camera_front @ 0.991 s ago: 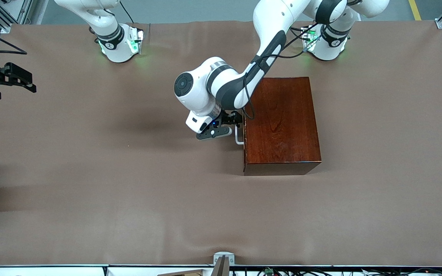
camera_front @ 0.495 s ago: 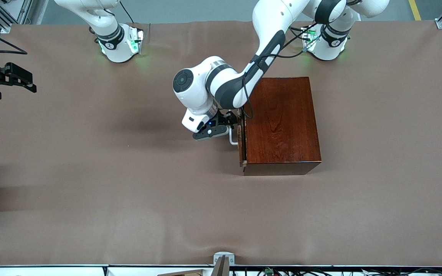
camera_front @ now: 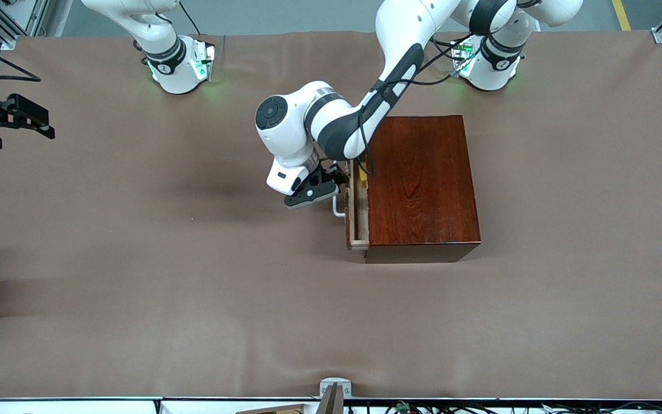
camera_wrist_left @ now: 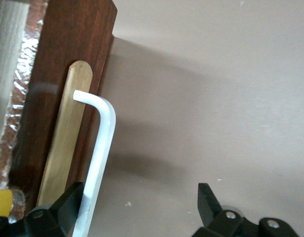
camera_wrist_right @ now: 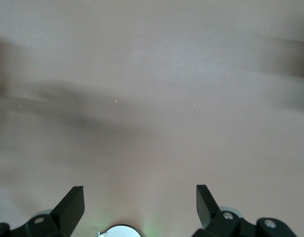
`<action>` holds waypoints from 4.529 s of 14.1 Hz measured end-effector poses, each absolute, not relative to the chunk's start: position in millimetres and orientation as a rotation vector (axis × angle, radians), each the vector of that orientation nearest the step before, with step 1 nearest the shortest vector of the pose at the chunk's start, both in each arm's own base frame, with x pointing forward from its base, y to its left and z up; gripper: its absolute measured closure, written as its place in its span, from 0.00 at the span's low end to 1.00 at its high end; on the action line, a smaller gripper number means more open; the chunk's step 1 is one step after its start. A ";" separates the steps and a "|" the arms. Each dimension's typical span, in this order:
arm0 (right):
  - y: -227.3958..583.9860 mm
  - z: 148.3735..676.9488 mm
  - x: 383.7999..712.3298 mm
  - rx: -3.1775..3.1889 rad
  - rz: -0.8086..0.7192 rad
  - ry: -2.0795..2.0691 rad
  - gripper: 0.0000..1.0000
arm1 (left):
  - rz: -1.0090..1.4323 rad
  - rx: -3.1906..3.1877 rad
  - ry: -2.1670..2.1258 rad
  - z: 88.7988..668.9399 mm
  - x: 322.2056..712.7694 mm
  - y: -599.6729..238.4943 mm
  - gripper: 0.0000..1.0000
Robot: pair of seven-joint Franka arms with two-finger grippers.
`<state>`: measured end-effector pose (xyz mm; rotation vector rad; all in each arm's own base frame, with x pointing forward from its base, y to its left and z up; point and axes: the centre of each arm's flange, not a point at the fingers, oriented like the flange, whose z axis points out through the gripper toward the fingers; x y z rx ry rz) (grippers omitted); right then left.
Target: Open drawer, take yellow block, close drawer
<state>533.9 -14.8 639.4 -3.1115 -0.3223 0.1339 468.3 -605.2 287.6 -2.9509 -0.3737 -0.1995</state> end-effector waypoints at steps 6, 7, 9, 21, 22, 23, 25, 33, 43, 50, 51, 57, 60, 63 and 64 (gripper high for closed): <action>-14.9 639.4 533.9 -3.111 0.134 -0.322 0.00 | -0.259 -2.986 -0.419 287.0 461.9 -616.0 0.00; -14.9 639.4 533.9 -3.111 0.134 -0.322 0.00 | -0.263 -2.986 -0.436 287.3 462.1 -616.1 0.00; -14.9 639.4 533.9 -3.111 0.134 -0.322 0.00 | -0.283 -3.007 -0.470 288.2 460.5 -620.5 0.00; -15.0 639.3 533.9 -3.111 0.134 -0.322 0.00 | -0.356 -3.123 -0.601 296.5 452.7 -643.3 0.00; -15.0 639.3 533.9 -3.111 0.134 -0.322 0.00 | -0.346 -3.116 -0.616 299.5 454.2 -642.1 0.00; -15.0 639.3 533.9 -3.111 0.134 -0.322 0.00 | -0.336 -3.106 -0.638 306.4 456.8 -639.8 0.00; -15.2 639.4 533.9 -3.112 0.134 -0.321 0.00 | -0.334 -3.097 -0.673 331.8 464.4 -632.8 0.00; -16.6 637.3 535.8 -3.112 0.133 -0.317 0.00 | -0.478 -3.143 -0.807 486.4 497.1 -581.3 0.00; 9.0 626.6 550.3 -3.110 0.092 -0.392 0.00 | -0.251 -3.001 -0.534 676.5 568.2 -274.1 0.00; 53.1 600.5 558.2 -3.142 0.184 -0.059 0.00 | -0.062 -2.978 -0.314 696.2 591.7 -87.2 0.00; 61.6 597.2 558.6 -3.140 0.195 -0.022 0.00 | -0.055 -2.984 -0.263 700.8 590.4 -65.8 0.00; 73.7 577.0 566.4 -3.098 0.258 0.159 0.00 | -0.020 -2.997 -0.162 704.7 578.3 -18.1 0.00; 79.1 565.5 571.0 -3.054 0.297 0.213 0.00 | -0.052 -3.014 -0.138 689.8 565.8 -15.0 0.00; 85.1 549.5 577.0 -3.029 0.346 0.284 0.00 | -0.047 -3.020 -0.109 666.0 546.0 -17.4 0.00; 89.5 544.2 578.8 -3.018 0.362 0.324 0.00 | -0.042 -3.019 -0.096 662.2 541.6 -21.4 0.00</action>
